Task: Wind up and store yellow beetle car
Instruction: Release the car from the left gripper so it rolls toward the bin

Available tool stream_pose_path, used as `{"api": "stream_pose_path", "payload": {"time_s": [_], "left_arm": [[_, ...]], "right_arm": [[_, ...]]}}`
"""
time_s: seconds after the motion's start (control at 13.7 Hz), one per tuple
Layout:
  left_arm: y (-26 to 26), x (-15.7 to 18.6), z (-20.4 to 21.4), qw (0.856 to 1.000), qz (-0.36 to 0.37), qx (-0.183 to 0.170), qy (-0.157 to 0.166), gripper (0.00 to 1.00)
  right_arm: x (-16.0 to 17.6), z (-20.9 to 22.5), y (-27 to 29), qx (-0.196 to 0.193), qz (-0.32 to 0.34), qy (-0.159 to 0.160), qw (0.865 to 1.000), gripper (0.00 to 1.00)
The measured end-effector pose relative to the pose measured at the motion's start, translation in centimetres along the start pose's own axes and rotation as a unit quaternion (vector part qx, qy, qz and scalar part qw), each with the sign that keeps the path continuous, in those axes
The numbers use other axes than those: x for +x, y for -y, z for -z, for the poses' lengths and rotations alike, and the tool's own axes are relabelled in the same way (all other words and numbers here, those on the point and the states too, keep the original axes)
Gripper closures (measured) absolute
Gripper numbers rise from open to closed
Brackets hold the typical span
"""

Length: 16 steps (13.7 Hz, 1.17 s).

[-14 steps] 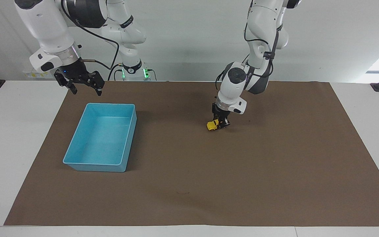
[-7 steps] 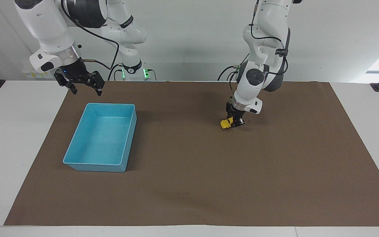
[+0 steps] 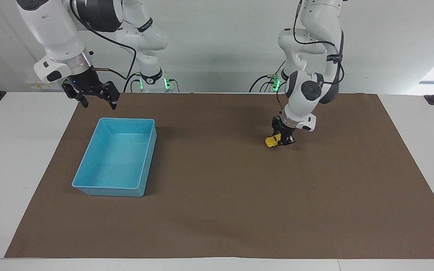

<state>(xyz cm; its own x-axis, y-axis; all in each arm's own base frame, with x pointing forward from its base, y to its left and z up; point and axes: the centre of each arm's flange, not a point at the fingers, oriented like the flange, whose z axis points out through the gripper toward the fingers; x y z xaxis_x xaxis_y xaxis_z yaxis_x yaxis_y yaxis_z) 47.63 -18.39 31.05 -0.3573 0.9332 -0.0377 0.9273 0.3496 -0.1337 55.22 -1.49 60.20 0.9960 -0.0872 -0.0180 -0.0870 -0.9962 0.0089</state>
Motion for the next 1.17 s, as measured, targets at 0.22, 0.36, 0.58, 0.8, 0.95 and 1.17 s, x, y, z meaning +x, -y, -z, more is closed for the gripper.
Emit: {"api": "stream_pose_path", "payload": {"time_s": [0.22, 0.36, 0.58, 0.8, 0.95, 1.17], "left_arm": [[-0.2, 0.3, -0.2, 1.0, 0.001, 0.001, -0.001, 0.52], [-0.6, 0.4, -0.2, 1.0, 0.001, -0.002, 0.0, 0.44], [-2.6, 0.4, 0.5, 1.0, 0.006, -0.006, 0.002, 0.11], [-4.1, -0.8, 4.0, 1.0, 0.004, -0.004, 0.006, 0.0], [-4.4, -1.2, 5.0, 1.0, 0.003, -0.005, 0.008, 0.0], [-4.5, -1.2, 4.6, 1.0, 0.002, -0.002, 0.005, 0.0]], "right_arm": [[0.0, 0.0, 0.0, 0.0, 0.0, 0.0, 1.0, 0.0], [0.0, 0.0, 0.0, 0.0, 0.0, 0.0, 1.0, 0.0], [0.0, 0.0, 0.0, 0.0, 0.0, 0.0, 1.0, 0.0], [0.0, 0.0, 0.0, 0.0, 0.0, 0.0, 1.0, 0.0], [0.0, 0.0, 0.0, 0.0, 0.0, 0.0, 1.0, 0.0], [0.0, 0.0, 0.0, 0.0, 0.0, 0.0, 1.0, 0.0]]}}
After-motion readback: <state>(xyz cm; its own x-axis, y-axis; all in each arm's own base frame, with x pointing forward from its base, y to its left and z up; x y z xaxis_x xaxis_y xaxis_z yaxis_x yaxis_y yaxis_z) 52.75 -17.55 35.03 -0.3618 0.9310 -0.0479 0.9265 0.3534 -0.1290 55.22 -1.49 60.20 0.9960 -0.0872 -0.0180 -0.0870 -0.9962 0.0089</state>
